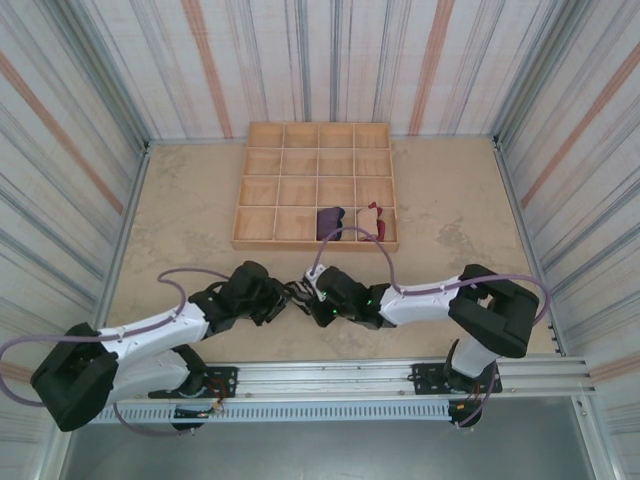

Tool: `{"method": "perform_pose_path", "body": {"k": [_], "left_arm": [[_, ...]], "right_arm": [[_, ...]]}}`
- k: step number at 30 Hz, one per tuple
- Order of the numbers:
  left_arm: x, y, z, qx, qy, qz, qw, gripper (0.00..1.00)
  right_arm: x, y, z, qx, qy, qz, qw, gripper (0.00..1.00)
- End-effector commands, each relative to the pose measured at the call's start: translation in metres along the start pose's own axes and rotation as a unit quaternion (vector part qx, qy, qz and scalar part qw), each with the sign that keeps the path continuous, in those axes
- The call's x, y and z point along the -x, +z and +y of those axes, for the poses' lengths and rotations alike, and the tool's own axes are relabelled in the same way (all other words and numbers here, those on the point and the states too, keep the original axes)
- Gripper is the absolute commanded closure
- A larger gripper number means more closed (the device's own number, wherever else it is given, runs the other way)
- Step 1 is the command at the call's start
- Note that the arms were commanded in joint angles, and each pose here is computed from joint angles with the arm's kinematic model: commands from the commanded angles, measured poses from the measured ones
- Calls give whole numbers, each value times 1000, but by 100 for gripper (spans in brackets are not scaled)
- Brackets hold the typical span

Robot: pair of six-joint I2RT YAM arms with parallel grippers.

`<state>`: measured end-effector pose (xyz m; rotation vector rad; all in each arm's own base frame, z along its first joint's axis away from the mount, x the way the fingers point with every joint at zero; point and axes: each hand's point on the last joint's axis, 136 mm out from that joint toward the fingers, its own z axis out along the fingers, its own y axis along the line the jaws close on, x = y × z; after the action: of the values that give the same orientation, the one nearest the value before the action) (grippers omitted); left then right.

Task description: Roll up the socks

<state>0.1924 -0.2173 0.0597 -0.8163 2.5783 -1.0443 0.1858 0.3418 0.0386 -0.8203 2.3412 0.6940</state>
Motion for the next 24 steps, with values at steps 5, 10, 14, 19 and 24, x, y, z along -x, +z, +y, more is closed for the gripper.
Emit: {"method": "perform_pose_path", "body": {"k": [5,10,14,19,24], "left_arm": [[10,-12,15,30,17,-28,999,45],[11,-12,16,33,21,-31,999,45],[11,-10,11,35,34,-29,998,45],[9,-2,-7,23,70,-25,997,43],[0,21,-36,-11,137,0,991,38]], "right_arm": [[-38,-8,-20,110,210,65,969,100],[-43,-12,-37,120,327,75,934,100],[-59,-13,-55,110,427,84,894,100],[-85,-15,-65,73,482,113,866,100],[-106,-15,-75,42,513,129,848,100]]}}
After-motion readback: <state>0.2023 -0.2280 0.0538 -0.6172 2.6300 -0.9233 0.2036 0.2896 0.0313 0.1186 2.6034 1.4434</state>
